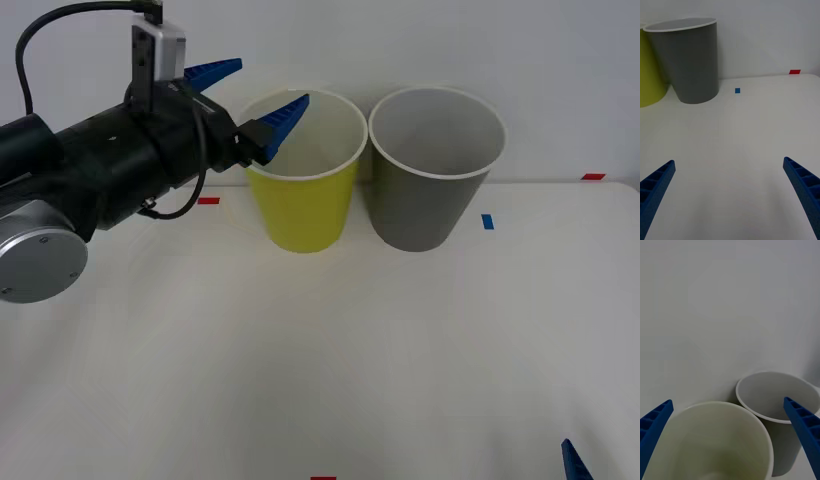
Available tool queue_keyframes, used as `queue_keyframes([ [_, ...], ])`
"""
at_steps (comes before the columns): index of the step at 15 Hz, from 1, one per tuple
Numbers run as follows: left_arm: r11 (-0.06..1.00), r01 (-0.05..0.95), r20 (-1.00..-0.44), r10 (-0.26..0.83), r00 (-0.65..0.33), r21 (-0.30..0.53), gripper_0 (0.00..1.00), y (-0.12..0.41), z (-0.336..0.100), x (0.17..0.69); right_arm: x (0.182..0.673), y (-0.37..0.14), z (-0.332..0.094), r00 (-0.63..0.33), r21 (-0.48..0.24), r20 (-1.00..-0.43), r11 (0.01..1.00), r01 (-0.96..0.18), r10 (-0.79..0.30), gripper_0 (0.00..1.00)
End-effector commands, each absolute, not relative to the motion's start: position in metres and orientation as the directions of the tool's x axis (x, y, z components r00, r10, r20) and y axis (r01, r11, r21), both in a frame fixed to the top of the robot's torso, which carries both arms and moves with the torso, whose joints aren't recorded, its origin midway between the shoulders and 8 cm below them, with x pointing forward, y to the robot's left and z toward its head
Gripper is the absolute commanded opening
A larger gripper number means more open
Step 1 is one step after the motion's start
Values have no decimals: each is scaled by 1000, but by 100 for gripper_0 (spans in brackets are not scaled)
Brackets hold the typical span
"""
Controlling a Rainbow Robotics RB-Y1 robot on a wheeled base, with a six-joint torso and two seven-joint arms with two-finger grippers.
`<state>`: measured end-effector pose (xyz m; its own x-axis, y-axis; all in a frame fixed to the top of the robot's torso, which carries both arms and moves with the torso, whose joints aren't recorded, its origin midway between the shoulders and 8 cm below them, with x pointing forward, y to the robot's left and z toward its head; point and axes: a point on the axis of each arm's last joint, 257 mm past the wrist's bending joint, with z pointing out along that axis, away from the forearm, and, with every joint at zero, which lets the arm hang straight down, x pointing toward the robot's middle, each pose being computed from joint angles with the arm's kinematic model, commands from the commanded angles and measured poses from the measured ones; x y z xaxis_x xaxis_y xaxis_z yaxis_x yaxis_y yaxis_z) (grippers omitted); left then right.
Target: Put cans in the gray bin and PET bottles in the light green bin.
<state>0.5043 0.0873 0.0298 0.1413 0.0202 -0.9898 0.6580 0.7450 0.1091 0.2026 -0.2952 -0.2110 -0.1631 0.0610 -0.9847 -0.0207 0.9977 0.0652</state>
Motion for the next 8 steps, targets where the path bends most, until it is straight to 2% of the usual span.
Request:
queue_keyframes([
  [1,777,623,-995,41,89,88,100,116,21,476,203,-295,-211,-163,65,-985,998,-21,61,100],
  [8,834,551,-998,-31,50,1,100,149,-4,440,203,-295,-211,-163,65,-985,998,-21,61,100],
])
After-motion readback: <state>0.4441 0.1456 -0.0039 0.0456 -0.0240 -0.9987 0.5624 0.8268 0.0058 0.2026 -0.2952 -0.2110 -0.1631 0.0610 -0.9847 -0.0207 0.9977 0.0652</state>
